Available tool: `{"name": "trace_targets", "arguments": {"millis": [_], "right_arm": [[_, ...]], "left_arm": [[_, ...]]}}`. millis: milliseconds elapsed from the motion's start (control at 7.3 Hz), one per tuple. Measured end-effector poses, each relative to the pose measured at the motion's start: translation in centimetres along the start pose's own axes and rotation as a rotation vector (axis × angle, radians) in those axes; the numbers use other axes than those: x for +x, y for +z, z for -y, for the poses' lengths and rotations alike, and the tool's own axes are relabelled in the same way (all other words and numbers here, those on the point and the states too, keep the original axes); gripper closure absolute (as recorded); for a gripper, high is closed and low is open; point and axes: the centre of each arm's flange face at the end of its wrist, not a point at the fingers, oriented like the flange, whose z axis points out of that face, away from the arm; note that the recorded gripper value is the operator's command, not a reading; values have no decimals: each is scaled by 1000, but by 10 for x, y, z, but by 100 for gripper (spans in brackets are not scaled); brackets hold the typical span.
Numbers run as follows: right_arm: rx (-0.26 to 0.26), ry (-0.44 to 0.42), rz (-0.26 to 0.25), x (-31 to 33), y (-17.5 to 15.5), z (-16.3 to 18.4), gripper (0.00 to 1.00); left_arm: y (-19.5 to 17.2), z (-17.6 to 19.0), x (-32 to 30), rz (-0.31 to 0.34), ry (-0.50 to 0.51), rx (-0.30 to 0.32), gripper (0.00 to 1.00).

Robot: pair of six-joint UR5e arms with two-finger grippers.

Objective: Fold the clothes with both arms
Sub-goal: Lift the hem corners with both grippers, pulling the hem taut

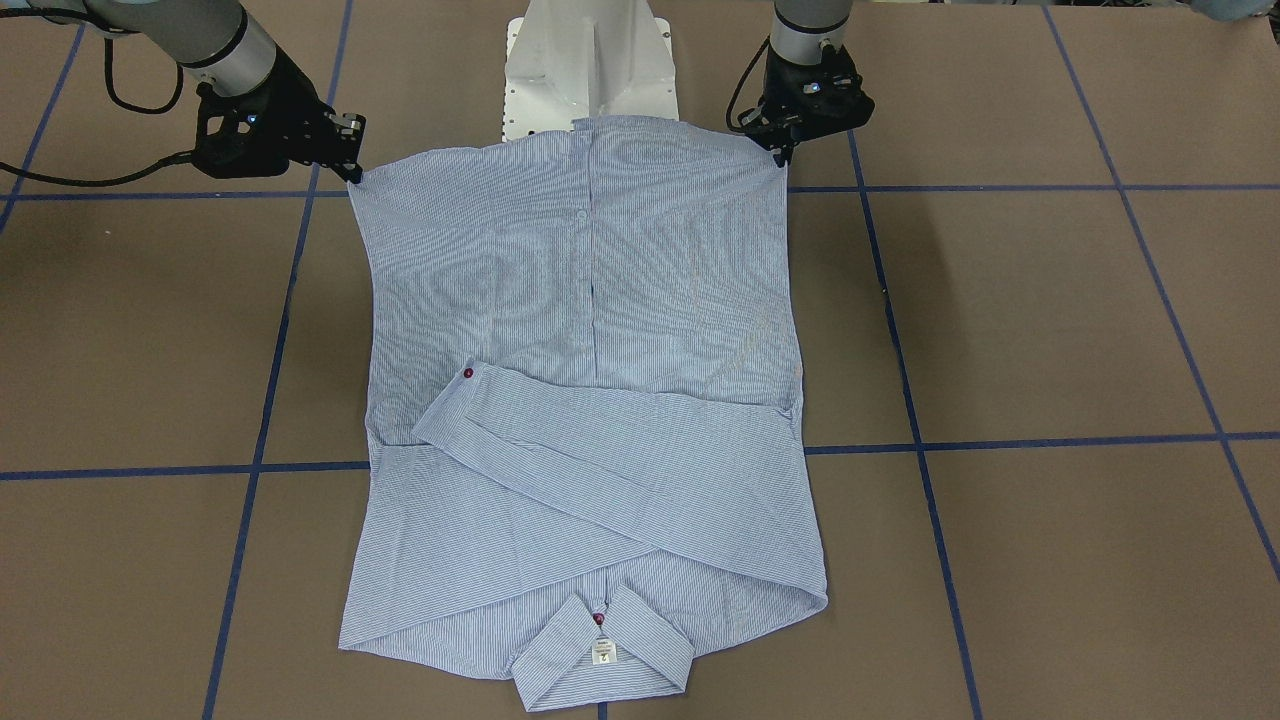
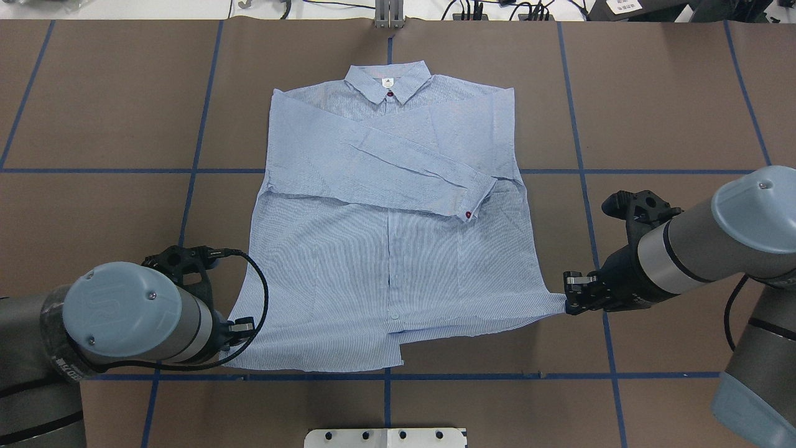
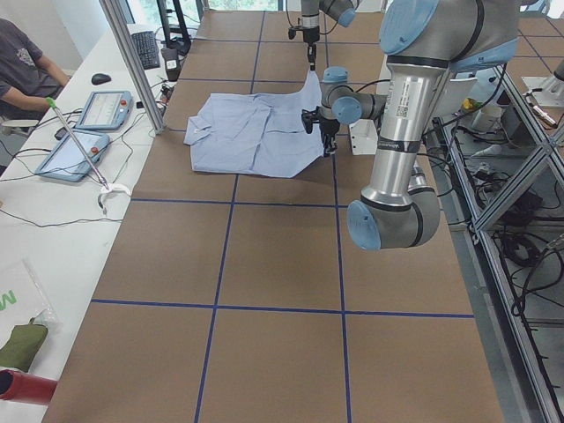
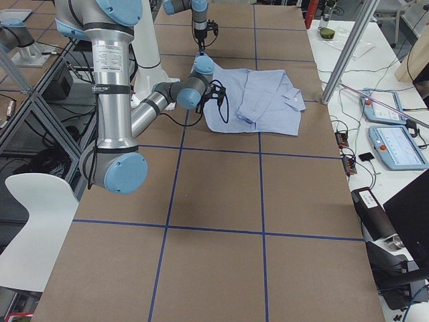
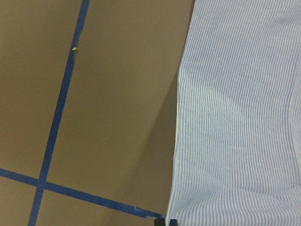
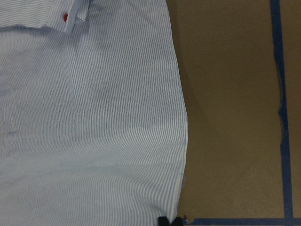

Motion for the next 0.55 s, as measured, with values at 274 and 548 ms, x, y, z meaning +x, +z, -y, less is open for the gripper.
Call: {"name": "trace_targets", "arguments": {"millis": [274,548], "right_arm": [[1,1,2,0,-1,1,100],[3,-2,7,-2,-3,0,100]], "left_arm": [[0,0,1,0,0,0,100],[0,0,2,-1,-1,0,100]]}}
